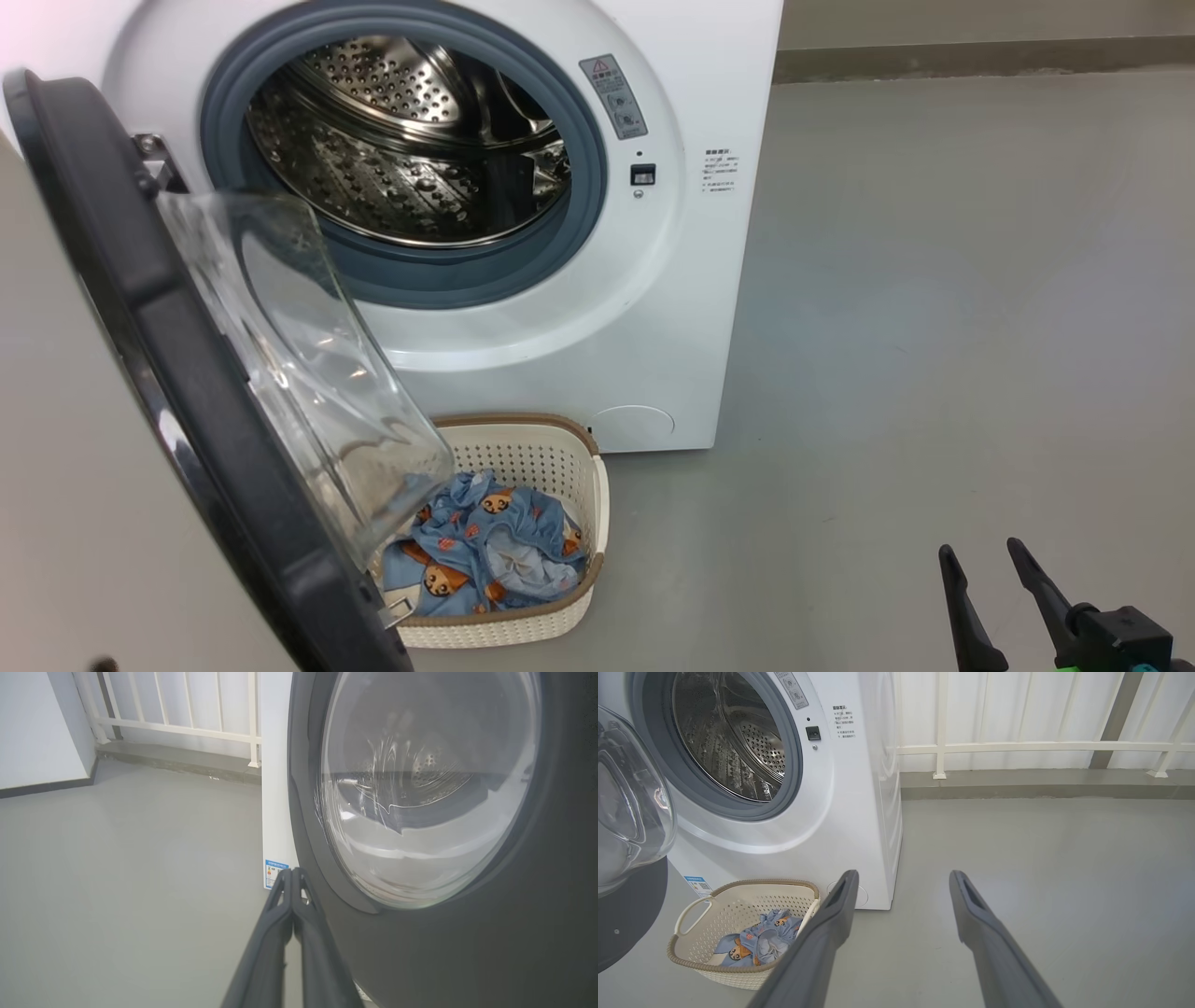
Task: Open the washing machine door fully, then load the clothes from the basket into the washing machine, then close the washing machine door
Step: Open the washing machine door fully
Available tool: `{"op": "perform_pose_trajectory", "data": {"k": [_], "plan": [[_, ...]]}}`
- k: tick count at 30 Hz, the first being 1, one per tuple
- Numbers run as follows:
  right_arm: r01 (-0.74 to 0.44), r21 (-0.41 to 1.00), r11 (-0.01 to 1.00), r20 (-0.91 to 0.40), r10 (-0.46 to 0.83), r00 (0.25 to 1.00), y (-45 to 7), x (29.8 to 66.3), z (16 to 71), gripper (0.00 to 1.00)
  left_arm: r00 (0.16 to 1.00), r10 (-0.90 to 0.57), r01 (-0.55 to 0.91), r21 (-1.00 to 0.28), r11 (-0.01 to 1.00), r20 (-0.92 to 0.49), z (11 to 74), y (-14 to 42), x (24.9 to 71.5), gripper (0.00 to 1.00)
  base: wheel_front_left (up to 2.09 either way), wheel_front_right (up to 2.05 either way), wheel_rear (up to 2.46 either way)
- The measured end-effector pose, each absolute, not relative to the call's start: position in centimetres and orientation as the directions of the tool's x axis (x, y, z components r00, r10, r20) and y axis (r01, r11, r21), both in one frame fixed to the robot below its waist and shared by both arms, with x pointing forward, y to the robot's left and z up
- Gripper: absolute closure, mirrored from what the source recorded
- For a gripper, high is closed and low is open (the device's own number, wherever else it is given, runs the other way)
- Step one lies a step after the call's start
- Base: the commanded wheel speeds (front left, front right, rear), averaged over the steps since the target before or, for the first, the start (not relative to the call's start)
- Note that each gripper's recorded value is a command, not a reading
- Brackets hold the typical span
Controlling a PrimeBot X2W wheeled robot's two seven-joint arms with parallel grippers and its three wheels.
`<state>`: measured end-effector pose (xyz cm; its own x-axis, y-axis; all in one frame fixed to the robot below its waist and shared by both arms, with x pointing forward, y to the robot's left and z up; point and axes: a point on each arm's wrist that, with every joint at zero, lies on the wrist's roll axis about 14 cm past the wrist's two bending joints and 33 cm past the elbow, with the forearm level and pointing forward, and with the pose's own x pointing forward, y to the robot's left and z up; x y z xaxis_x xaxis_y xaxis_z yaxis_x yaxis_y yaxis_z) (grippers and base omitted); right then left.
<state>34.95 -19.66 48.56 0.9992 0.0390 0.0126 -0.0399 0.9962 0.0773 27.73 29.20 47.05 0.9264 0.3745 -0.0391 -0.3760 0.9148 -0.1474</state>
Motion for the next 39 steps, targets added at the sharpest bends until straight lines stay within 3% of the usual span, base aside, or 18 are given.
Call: {"op": "perform_pose_trajectory", "data": {"k": [8,14,18,23,26,33,39], "plan": [[-0.046,0.078,0.996,0.019,0.045,0.999,-19.4,35.2,48.8,0.00,0.840,0.429,-0.394,-0.168,0.903,0.332,59.3,29.9,28.7,1.00,0.00,0.00,0.00],[-0.057,0.079,0.995,0.022,0.055,0.998,-19.1,35.4,48.8,0.00,0.771,0.289,-0.254,-0.142,0.957,0.568,67.3,25.2,27.9,1.00,0.00,0.00,0.00],[-0.062,0.081,0.995,0.023,0.060,0.998,-18.9,35.4,48.9,0.00,0.749,0.160,-0.087,-0.144,0.986,0.643,70.1,20.9,27.7,1.00,0.00,0.00,0.00],[-0.064,0.085,0.994,0.020,0.063,0.998,-18.7,35.5,48.8,0.00,0.811,-0.015,0.141,-0.171,0.975,0.585,69.1,14.6,28.5,1.00,0.00,0.00,0.00],[-0.069,0.091,0.993,0.016,0.068,0.998,-18.5,35.5,48.6,0.00,0.883,-0.101,0.214,-0.201,0.956,0.458,65.4,11.8,29.8,1.00,0.00,0.00,0.00],[-0.070,0.100,0.993,0.007,0.070,0.998,-18.3,35.5,48.3,0.00,0.955,-0.120,0.192,-0.260,0.946,0.271,59.7,10.8,31.1,1.00,0.00,0.00,0.00],[-0.070,0.100,0.993,-0.003,0.071,0.997,-18.3,35.6,48.0,0.00,0.975,-0.082,0.137,-0.265,0.955,0.206,58.1,11.6,31.2,1.00,0.00,0.00,0.00]]}}
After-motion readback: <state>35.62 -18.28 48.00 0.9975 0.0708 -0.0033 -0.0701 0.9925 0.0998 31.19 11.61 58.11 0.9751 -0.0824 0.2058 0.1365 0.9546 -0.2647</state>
